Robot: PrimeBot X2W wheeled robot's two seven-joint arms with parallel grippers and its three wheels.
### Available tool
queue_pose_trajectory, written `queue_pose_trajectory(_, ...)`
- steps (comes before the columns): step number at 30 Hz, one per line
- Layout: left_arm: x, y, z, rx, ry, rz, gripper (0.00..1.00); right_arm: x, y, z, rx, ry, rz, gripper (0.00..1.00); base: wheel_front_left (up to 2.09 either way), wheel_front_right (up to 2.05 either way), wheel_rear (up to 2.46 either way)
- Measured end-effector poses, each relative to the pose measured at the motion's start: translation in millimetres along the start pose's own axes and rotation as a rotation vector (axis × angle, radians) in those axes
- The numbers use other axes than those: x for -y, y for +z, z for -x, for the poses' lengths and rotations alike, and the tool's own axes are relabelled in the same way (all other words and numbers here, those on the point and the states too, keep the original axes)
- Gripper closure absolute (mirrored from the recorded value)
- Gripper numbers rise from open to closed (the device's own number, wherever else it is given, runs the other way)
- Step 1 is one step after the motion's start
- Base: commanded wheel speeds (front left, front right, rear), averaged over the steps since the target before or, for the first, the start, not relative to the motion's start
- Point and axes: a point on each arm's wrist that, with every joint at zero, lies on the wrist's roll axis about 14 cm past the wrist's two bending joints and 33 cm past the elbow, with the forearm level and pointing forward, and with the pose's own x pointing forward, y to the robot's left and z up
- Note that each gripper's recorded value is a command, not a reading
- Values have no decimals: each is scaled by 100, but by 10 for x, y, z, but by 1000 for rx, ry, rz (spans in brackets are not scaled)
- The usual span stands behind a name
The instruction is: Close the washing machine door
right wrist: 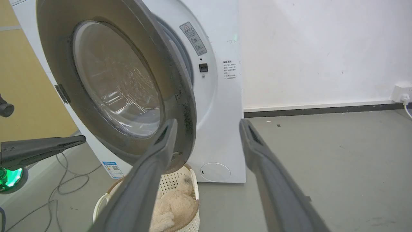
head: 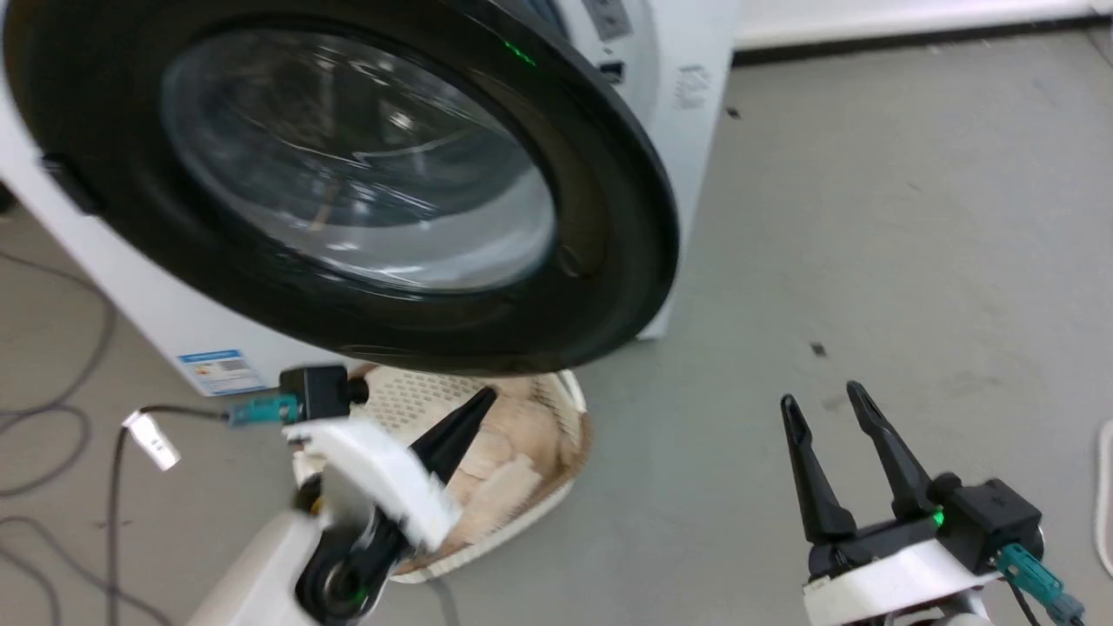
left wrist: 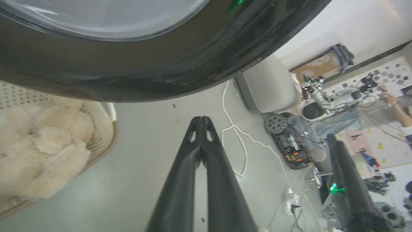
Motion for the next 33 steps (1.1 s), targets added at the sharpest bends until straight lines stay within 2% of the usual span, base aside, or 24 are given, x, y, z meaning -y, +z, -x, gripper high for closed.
queue_pose_trajectory(4,-124,184,385,106,53,-284,100,-132,25,-16,9,51,-6,0,0,0,0)
queue_pose_trajectory(9,-259,663,866,358,162,-491,100,-347,77,-78,29,124,-13,0,0,0,0)
queue_pose_trajectory(12,-304,887,1146,478,250,-554,100,-490,109,-109,40,171,-17,0,0,0,0)
queue_pose_trajectory(16,-230,1130,1495,635,330,-577,100,-620,127,-113,45,216,-16,0,0,0,0)
queue_pose_trajectory(19,-197,1040,1640,675,356,-566,100,-675,114,-92,39,240,-11,0,0,0,0)
queue_pose_trajectory(20,-214,959,1670,666,369,-571,20,-690,110,-86,38,246,-9,0,0,0,0)
queue_pose_trajectory(21,-228,894,1700,660,382,-577,0,-706,112,-82,38,253,-8,0,0,0,0)
queue_pose_trajectory(33,-266,522,1807,639,451,-591,0,-857,-6,-104,1,325,9,0,0,0,0)
